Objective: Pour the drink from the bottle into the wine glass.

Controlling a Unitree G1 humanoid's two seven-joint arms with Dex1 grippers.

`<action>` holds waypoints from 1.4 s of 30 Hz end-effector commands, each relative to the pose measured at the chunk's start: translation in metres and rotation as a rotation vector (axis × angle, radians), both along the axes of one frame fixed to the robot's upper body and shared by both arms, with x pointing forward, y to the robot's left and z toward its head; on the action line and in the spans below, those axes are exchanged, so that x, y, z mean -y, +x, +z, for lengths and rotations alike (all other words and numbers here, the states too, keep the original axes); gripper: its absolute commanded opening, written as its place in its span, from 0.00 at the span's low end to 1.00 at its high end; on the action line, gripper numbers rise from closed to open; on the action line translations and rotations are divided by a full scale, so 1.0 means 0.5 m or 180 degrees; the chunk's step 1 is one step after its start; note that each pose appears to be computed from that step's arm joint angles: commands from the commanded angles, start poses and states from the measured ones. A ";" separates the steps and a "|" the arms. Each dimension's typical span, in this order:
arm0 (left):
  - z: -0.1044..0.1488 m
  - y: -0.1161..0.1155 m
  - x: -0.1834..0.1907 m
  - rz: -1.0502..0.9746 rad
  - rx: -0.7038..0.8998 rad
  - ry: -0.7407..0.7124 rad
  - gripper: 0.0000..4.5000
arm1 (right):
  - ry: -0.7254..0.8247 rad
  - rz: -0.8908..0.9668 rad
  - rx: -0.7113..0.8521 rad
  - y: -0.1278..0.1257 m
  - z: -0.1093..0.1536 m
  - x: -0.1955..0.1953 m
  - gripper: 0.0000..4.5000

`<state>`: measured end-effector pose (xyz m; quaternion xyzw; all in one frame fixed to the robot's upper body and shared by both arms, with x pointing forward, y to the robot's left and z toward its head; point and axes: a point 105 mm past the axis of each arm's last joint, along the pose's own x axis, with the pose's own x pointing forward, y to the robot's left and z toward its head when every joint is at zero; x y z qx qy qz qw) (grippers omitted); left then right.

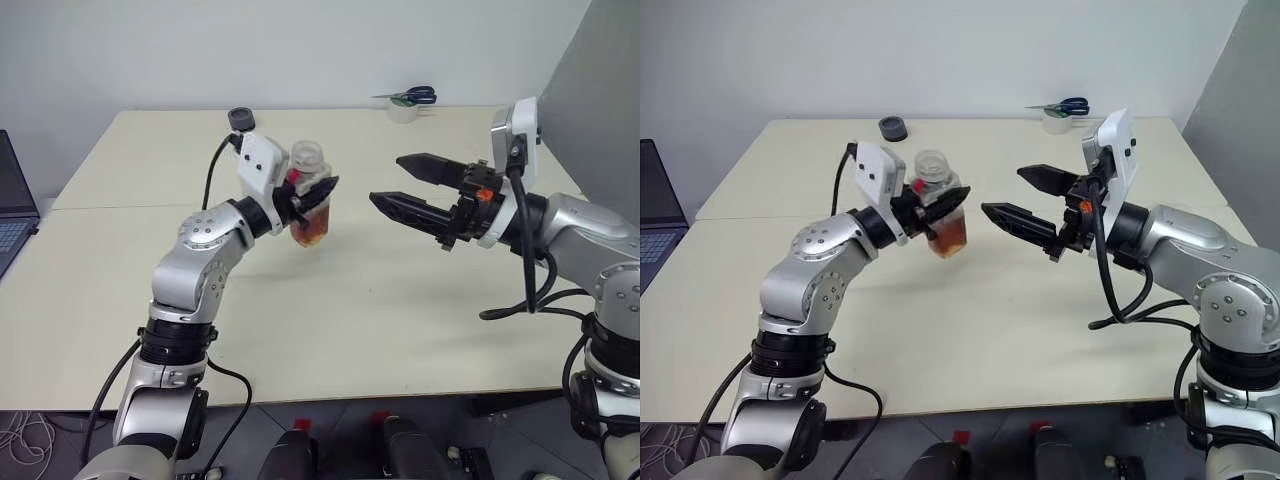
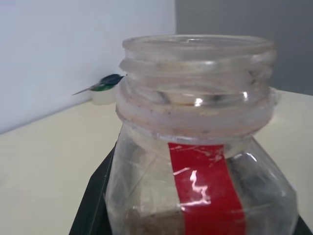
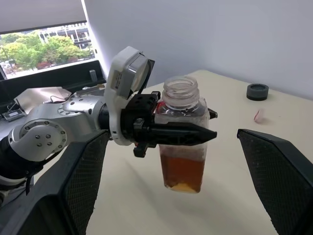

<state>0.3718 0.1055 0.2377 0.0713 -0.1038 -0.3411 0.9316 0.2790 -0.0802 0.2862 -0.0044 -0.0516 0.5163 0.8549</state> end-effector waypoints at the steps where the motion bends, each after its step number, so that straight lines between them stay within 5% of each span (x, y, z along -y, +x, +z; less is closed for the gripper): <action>1: 0.040 0.006 -0.033 0.0339 0.0306 -0.0088 0.39 | 0.0109 0.0174 0.0167 -0.018 0.029 -0.007 0.99; 25: -0.031 0.023 -0.268 0.2366 0.0408 -0.0257 0.39 | 0.0003 0.0706 0.0079 -0.054 0.007 -0.035 0.99; 42: -0.044 0.072 -0.353 0.2644 0.0456 -0.0322 0.39 | -0.0123 0.0676 0.0235 -0.047 -0.016 -0.044 0.99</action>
